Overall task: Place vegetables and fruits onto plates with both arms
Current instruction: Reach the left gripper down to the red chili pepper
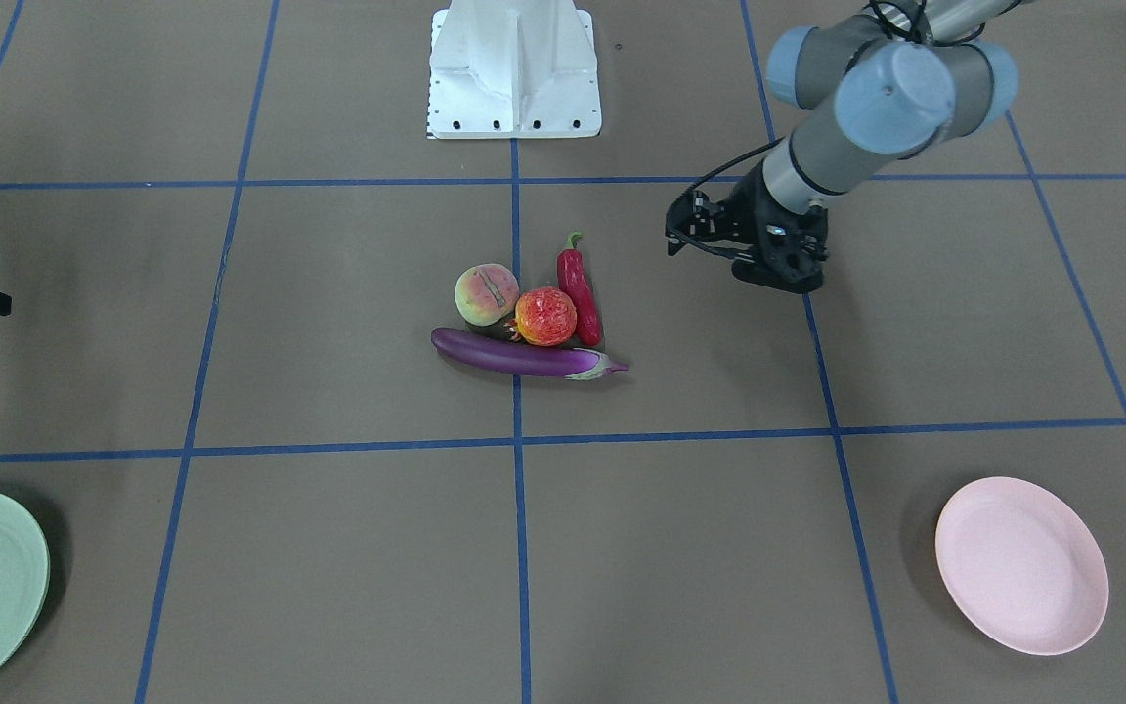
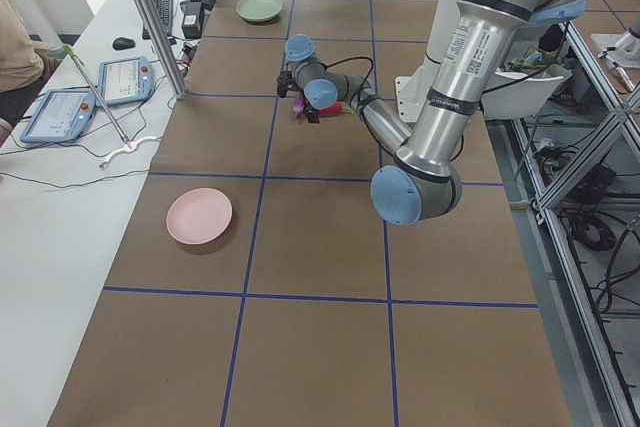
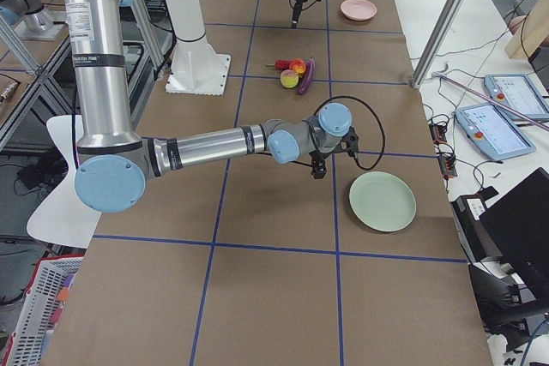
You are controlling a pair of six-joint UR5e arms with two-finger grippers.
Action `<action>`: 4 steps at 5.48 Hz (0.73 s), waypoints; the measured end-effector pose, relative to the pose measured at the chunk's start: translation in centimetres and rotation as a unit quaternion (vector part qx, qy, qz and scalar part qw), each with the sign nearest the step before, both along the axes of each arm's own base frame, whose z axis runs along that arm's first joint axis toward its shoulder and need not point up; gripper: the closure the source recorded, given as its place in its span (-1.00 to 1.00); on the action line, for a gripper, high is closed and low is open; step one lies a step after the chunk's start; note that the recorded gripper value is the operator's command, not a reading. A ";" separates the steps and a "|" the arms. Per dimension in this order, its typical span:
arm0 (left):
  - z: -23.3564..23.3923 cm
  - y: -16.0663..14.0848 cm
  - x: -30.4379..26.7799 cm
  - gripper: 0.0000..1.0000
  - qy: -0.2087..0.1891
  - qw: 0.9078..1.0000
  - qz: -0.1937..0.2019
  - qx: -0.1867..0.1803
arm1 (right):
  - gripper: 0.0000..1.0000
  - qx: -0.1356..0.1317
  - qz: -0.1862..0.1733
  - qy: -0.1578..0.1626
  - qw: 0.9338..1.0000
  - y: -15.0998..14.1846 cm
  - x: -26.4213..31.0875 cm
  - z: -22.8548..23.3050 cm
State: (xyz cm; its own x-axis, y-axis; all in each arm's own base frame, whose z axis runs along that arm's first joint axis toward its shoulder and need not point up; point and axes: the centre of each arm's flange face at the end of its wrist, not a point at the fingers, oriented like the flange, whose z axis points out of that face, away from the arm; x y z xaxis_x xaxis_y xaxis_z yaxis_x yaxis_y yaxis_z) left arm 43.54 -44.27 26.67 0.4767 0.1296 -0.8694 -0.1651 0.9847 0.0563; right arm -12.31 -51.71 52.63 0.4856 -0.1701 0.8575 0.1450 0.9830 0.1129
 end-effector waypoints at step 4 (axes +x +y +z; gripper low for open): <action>-4.1 2.7 15.4 -0.58 -0.071 0.997 0.017 0.027 | -1.00 -0.026 0.008 -0.009 1.000 -0.8 -1.4 -1.5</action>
State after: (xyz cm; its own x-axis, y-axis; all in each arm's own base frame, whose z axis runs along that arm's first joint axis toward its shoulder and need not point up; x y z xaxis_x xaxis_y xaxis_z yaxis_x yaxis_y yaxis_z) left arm 58.95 -41.58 22.59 0.5887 0.1932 -0.7849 -0.2089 0.9744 0.0832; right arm -13.73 -52.51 51.15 0.4725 -0.1172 0.8735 0.1276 0.9898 0.0637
